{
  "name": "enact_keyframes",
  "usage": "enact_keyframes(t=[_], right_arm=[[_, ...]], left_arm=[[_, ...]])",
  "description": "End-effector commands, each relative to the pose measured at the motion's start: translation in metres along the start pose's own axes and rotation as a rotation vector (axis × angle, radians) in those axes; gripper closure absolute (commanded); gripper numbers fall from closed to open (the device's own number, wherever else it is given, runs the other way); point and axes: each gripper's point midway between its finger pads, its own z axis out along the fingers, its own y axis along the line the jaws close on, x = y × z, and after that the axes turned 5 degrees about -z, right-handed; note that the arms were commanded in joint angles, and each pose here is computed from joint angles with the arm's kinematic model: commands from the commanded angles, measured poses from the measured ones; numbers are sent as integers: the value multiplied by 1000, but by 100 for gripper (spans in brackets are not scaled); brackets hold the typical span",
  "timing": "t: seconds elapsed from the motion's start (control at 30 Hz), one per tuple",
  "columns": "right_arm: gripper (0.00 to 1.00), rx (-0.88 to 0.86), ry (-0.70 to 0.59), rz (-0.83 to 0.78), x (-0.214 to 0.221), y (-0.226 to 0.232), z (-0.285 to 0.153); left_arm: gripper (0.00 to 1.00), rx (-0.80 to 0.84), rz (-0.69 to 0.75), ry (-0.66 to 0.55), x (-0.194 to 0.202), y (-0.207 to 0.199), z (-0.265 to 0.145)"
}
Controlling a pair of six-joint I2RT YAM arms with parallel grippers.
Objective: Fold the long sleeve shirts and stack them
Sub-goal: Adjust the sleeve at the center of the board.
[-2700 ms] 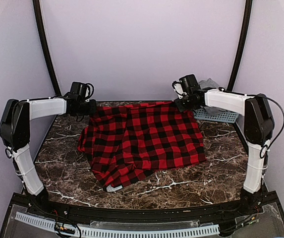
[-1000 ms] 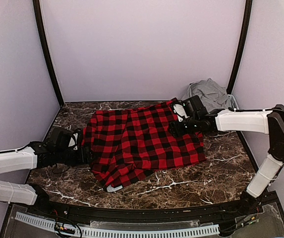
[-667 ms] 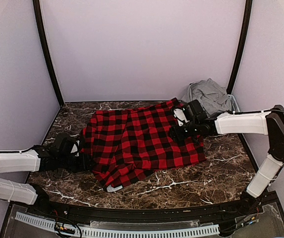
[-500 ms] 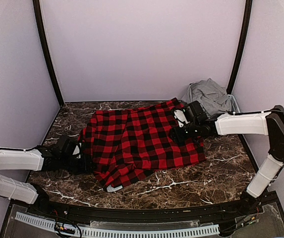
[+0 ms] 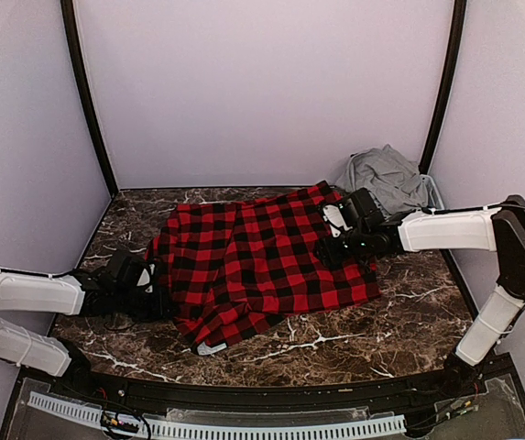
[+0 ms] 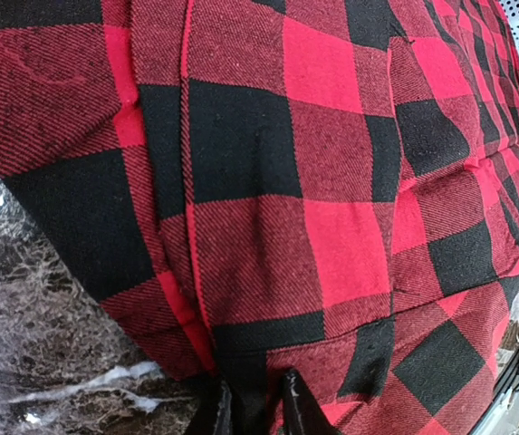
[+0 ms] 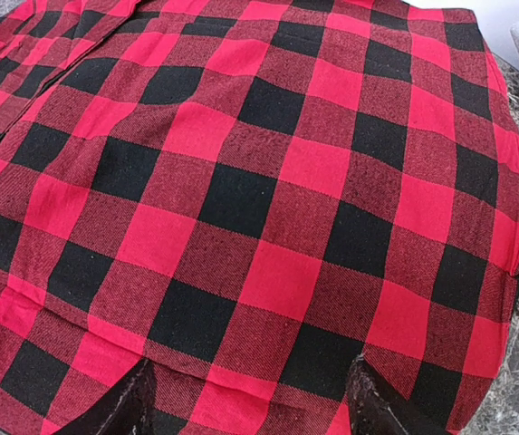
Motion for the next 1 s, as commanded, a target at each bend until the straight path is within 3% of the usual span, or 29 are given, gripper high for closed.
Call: enact_keyframes(t=[0.0,0.2,0.53,0.8,0.97], right_arm=[[32,6,-33,7,-6,1,-2],[32,16,-28,4,-4,0,-2],[32,58,-42,-3,-10,-8,-14],[32,67,-69,3,-20,-11,-25],[32,74,-69,1,-20,-12,-27]], left_arm=[[85,21,7,6,3,-3,0],[99,59,13,-24,-4,-13,-5],[100,198,65,-149,-48,-69,-42],[100,183,202,-350,-153,-140,-92],[100,180,204,-397,-225,-156,-91]])
